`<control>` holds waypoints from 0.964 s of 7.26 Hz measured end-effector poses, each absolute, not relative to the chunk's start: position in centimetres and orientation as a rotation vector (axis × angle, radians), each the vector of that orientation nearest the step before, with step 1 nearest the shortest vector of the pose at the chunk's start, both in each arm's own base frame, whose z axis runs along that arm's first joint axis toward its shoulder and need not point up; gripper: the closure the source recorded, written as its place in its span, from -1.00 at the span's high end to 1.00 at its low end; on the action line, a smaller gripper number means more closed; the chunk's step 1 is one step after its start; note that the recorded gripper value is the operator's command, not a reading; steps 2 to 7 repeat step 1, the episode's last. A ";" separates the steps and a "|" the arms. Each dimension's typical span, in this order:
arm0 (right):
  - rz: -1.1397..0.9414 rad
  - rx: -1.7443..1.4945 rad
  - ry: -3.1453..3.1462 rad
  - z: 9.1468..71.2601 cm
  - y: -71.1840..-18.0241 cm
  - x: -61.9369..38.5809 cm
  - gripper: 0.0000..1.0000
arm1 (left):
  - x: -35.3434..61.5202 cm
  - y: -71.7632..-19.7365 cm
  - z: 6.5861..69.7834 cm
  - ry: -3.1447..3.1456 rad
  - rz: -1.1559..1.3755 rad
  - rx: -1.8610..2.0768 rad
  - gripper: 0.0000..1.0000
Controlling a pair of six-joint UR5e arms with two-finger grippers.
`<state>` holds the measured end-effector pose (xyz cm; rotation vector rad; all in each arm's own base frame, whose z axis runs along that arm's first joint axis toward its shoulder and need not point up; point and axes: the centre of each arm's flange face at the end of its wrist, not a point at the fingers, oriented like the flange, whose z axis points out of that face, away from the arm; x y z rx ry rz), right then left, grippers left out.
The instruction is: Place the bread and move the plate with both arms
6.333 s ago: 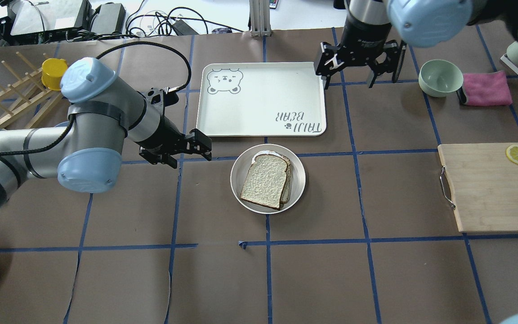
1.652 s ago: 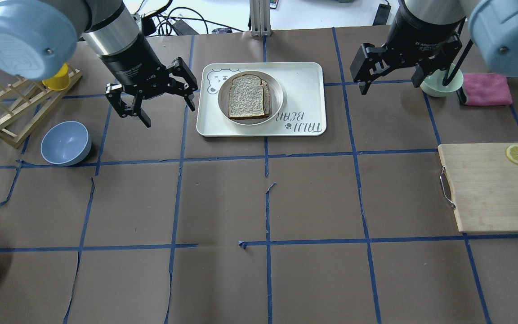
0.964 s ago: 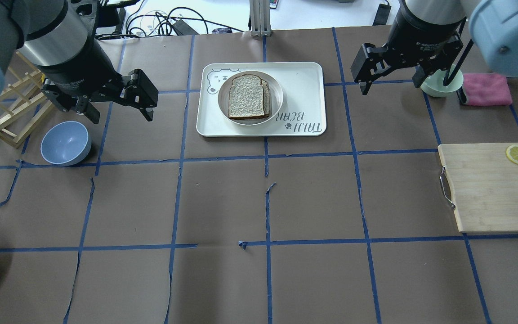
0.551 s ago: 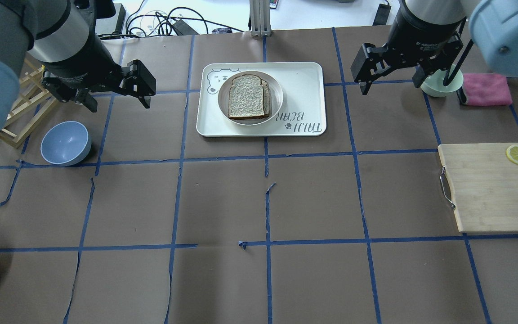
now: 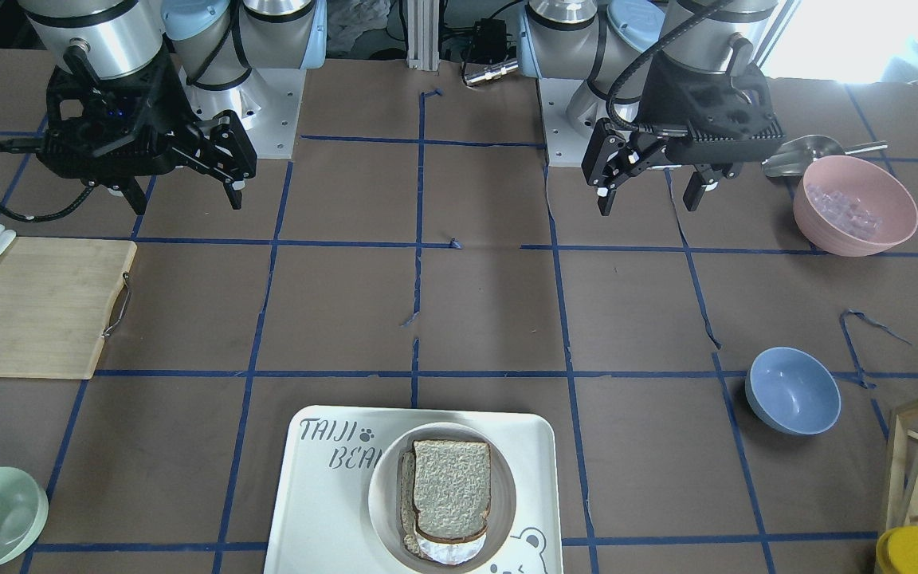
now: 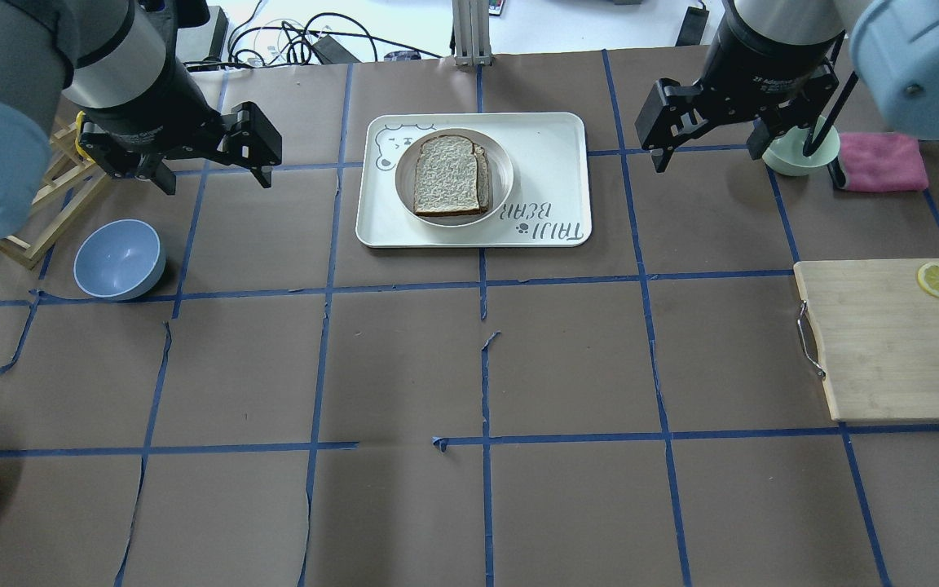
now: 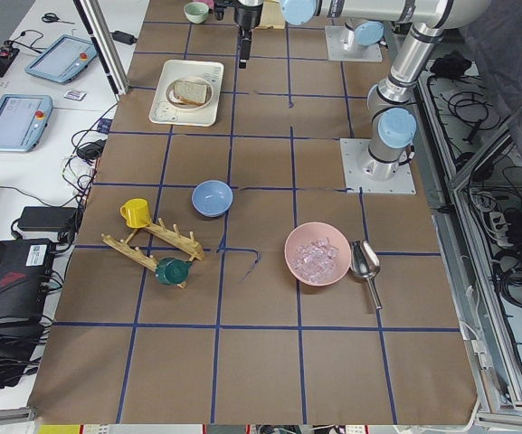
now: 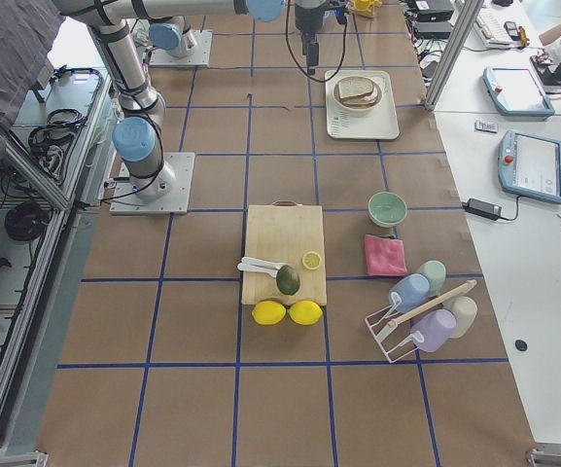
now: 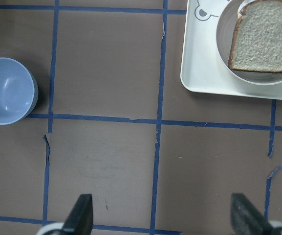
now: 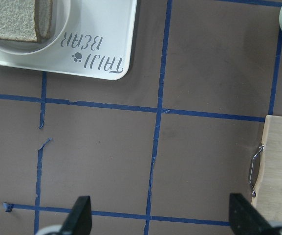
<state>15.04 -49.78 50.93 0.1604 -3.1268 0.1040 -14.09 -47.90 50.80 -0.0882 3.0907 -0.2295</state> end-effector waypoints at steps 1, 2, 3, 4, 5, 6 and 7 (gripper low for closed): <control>0.104 0.160 -3.127 50.9 -49.8 15.0 1.00 | -14.1 -47.8 50.8 3.092 -0.231 -0.088 1.00; 0.104 0.160 -3.127 50.9 -49.8 15.0 1.00 | -14.1 -47.8 50.8 3.092 -0.231 -0.088 1.00; 0.104 0.160 -3.127 50.9 -49.8 15.0 1.00 | -14.1 -47.8 50.8 3.092 -0.231 -0.088 1.00; 0.104 0.160 -3.127 50.9 -49.8 15.0 1.00 | -14.1 -47.8 50.8 3.092 -0.231 -0.088 1.00; 0.104 0.160 -3.127 50.9 -49.8 15.0 1.00 | -14.1 -47.8 50.8 3.092 -0.231 -0.088 1.00; 0.104 0.160 -3.127 50.9 -49.8 15.0 1.00 | -14.1 -47.8 50.8 3.092 -0.231 -0.088 1.00; 0.104 0.160 -3.127 50.9 -49.8 15.0 1.00 | -14.1 -47.8 50.8 3.092 -0.231 -0.088 1.00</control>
